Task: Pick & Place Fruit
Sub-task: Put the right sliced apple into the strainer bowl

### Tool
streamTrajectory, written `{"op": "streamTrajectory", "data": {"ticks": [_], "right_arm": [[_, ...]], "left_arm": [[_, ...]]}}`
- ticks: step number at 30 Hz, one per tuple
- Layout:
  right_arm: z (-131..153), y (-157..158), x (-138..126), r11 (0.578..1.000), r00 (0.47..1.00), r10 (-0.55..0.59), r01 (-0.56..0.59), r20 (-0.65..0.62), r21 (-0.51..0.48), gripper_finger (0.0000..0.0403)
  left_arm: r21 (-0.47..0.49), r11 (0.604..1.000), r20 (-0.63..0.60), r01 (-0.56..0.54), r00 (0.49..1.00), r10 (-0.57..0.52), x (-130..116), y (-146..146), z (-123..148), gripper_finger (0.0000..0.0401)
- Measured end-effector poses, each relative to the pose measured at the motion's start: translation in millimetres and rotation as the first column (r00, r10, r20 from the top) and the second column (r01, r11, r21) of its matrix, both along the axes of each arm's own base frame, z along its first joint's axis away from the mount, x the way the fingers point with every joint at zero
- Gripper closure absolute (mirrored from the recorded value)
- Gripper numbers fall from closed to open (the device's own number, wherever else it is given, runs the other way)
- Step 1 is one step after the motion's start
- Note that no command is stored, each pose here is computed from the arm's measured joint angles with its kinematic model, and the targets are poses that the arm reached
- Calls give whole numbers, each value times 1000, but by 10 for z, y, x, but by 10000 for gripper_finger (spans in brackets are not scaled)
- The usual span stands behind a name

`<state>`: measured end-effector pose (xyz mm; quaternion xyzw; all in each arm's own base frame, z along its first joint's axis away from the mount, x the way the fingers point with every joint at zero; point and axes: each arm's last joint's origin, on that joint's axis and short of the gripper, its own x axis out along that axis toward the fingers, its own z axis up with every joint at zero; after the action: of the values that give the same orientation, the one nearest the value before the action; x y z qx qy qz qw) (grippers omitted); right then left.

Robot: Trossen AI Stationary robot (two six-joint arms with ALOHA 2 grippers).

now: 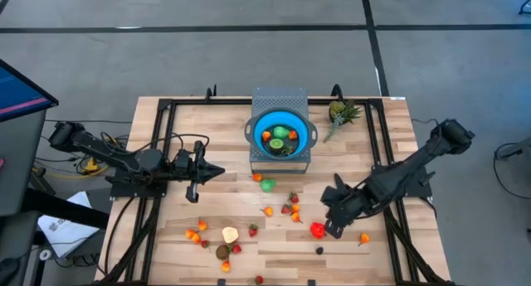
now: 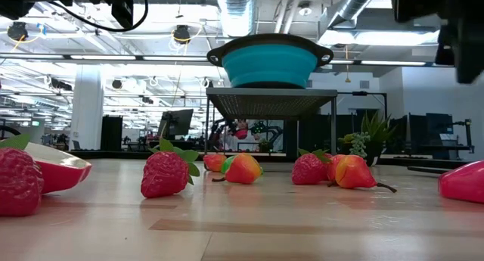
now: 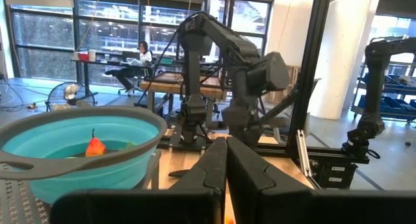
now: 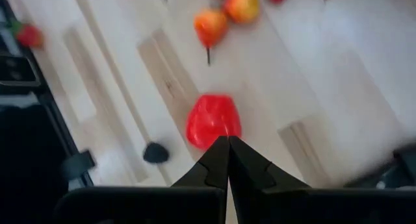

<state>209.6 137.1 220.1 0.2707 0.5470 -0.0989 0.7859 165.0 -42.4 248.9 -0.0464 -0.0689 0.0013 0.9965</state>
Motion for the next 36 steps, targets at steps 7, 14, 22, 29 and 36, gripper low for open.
{"op": "streamTrajectory", "data": {"ticks": [7, 14, 22, 29, 36], "right_arm": [[-197, 25, 100, 998, 992, 43, -37, -122, 48, 400], [-368, 44, 239, 991, 982, 107, -92, -158, 100, 334], [-507, 89, 336, 990, 982, 94, -74, -166, 122, 155], [-664, 131, 409, 991, 980, 87, -66, -179, 117, 61], [-828, 167, 469, 993, 975, 80, -59, -207, 104, 52]], "left_arm": [[0, 1000, 0, 0, 1000, 0, 0, 0, 1, 399], [0, 1000, 0, -2, 1000, 2, 1, 4, 1, 399], [0, 1000, 0, -3, 1000, 3, 2, 4, 0, 399], [0, 1000, 0, -5, 1000, 5, 2, 5, 0, 399], [-1, 1000, -1, -8, 1000, 8, 2, 6, -1, 399]]}}
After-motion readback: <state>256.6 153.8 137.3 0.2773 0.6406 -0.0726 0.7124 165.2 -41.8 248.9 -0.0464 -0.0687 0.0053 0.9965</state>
